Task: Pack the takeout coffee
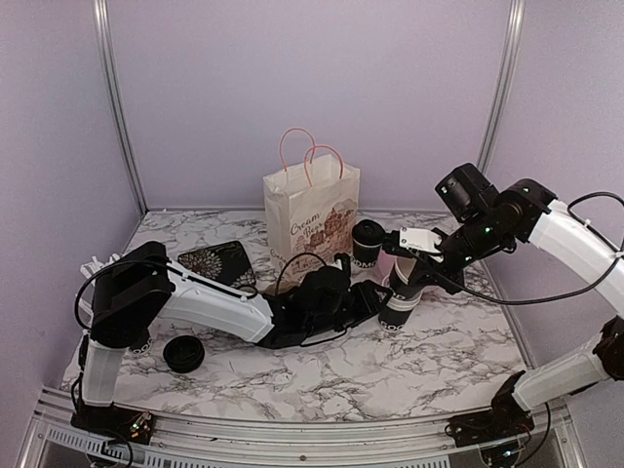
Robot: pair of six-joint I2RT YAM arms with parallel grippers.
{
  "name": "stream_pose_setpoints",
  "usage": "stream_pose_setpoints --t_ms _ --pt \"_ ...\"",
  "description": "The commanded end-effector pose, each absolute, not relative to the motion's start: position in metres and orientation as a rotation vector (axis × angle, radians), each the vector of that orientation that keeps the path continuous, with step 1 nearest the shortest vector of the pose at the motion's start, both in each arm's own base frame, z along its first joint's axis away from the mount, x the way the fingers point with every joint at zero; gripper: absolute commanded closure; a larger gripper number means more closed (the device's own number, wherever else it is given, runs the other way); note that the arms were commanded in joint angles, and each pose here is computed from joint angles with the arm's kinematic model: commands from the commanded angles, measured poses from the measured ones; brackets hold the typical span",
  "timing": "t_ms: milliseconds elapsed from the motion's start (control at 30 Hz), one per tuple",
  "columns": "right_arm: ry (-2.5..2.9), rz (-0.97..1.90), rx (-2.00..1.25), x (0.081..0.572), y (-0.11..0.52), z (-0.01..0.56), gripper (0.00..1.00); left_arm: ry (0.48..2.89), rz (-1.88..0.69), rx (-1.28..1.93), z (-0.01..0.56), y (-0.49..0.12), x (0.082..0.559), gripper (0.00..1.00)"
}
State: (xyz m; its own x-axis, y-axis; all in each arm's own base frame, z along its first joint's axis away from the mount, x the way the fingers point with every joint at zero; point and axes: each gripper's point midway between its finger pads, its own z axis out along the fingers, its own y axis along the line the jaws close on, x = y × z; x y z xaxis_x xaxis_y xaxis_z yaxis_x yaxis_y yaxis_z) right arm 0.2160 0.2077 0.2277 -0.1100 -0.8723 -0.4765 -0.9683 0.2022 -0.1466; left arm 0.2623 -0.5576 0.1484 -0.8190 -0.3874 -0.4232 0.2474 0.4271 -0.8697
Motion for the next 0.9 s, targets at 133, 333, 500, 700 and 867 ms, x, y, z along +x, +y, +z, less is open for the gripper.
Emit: stream_pose_setpoints --t_ms 133,333,500,700,867 --pt "1.862 0.37 -1.7 0.207 0.229 0.258 1.0 2.186 -1.264 -0.095 0.112 -0.546 0.27 0.44" --pt "1.847 0.324 -1.663 0.216 0.227 0.272 1.0 2.098 -1.266 -0.016 0.151 -0.546 0.266 0.41" --pt "1.804 0.32 -1.652 0.218 0.227 0.289 1.0 2.001 -1.25 0.027 0.195 -0.527 0.263 0.35" --pt "1.745 0.398 -1.715 0.208 0.239 0.289 1.0 1.924 -1.096 0.057 0.222 -0.469 0.264 0.29" --pt "1.75 0.372 -1.854 0.199 0.255 0.257 1.0 1.959 -0.894 0.108 0.214 -0.418 0.268 0.24"
